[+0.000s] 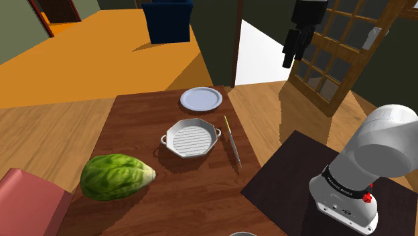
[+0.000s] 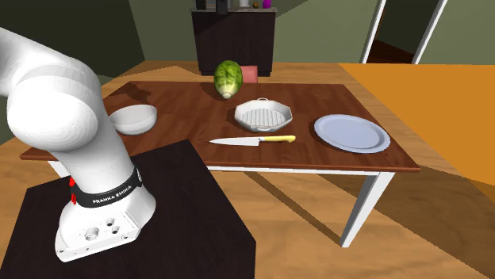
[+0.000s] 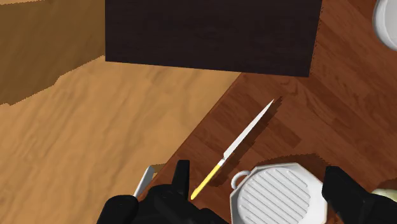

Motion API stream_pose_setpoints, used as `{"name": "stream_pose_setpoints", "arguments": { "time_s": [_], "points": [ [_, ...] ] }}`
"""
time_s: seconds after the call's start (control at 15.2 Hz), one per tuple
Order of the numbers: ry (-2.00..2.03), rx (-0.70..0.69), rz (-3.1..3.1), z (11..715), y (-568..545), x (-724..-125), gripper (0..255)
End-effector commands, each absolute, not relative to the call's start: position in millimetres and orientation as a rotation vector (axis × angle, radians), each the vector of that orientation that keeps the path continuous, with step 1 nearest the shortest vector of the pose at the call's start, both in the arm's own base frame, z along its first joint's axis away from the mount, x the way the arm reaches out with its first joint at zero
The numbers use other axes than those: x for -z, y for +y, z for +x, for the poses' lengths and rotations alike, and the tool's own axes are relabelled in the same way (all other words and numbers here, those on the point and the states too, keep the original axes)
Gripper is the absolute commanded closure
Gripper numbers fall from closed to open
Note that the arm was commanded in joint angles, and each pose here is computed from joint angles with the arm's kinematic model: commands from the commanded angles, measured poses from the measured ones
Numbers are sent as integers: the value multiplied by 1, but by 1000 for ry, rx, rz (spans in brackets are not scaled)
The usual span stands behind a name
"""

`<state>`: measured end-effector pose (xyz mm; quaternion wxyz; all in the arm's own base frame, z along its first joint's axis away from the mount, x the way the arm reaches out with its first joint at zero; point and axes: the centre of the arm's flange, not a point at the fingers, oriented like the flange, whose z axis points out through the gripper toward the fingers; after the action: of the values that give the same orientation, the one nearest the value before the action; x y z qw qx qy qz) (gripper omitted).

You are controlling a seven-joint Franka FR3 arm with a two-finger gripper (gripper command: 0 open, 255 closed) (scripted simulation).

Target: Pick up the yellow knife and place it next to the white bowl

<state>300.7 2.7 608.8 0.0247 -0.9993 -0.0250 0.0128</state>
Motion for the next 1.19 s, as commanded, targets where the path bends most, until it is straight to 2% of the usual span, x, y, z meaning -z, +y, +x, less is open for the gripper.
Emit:
{"name": "stream_pose_setpoints", "arguments": {
  "time_s": [0.0, 1.12],
  "points": [
    [-77, -40, -3091, 301, 3, -609, 0],
    [455, -3, -3089, 370, 55, -403, 0]
  ]
}}
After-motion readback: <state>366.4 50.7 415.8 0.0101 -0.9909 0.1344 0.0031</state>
